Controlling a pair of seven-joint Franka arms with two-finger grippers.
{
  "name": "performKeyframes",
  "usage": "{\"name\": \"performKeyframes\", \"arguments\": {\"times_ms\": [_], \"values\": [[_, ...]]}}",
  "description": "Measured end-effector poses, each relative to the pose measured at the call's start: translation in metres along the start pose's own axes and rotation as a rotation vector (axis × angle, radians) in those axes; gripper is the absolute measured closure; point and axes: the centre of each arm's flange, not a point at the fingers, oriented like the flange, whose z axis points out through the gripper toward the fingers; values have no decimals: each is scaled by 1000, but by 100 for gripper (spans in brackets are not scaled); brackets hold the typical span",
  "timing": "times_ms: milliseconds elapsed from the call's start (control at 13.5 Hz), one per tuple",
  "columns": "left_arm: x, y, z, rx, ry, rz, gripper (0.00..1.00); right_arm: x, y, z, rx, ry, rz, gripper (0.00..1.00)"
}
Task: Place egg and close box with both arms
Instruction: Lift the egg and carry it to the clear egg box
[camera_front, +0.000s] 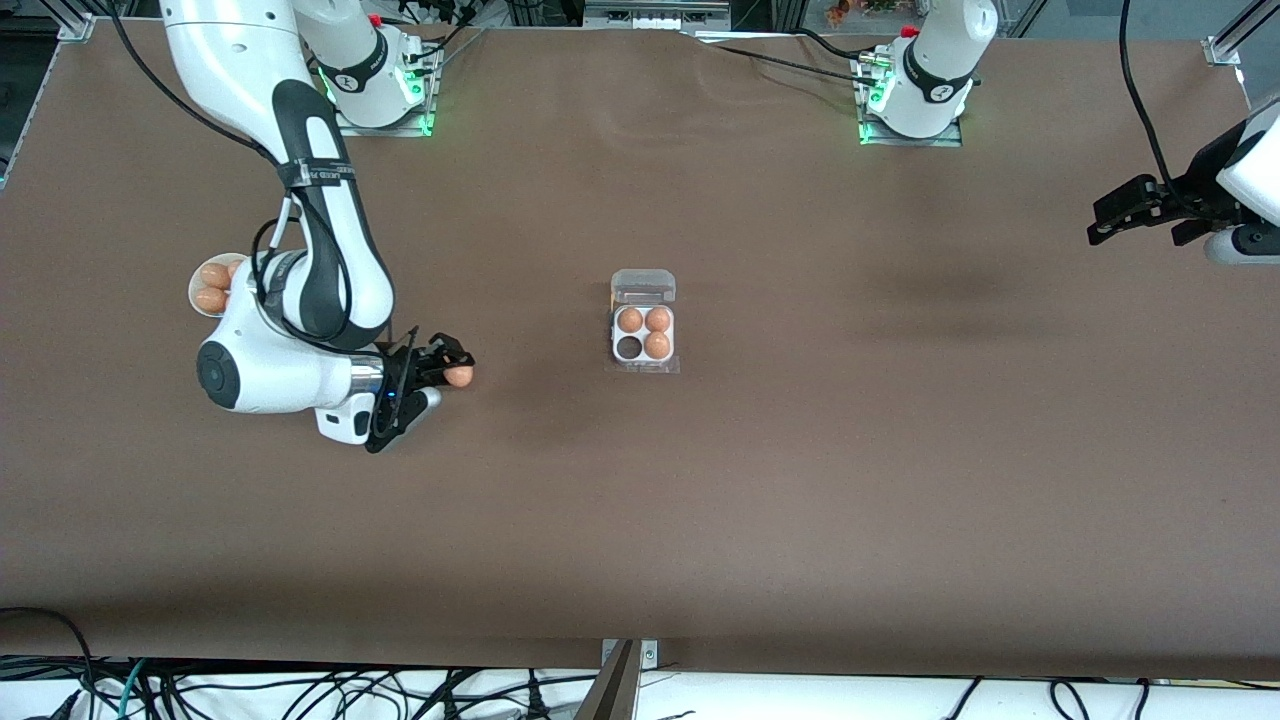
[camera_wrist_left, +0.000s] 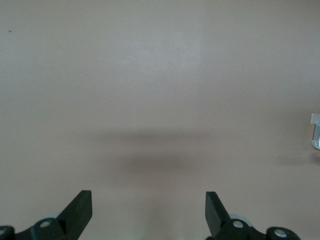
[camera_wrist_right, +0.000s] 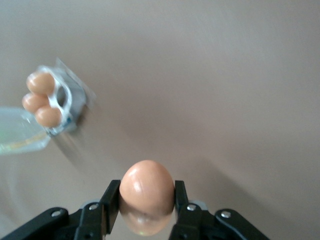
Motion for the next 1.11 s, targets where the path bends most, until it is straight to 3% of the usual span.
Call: {"name": "performKeyframes", "arguments": {"times_ms": [371,742,1113], "values": [[0,0,0,0,0,0,0,23,-26,20,97,216,-201,52],[0,0,0,0,0,0,0,14,-43,67,225,400,-451,52],[0,0,0,0,0,0,0,13,-72,98,266,531,-681,52]]}}
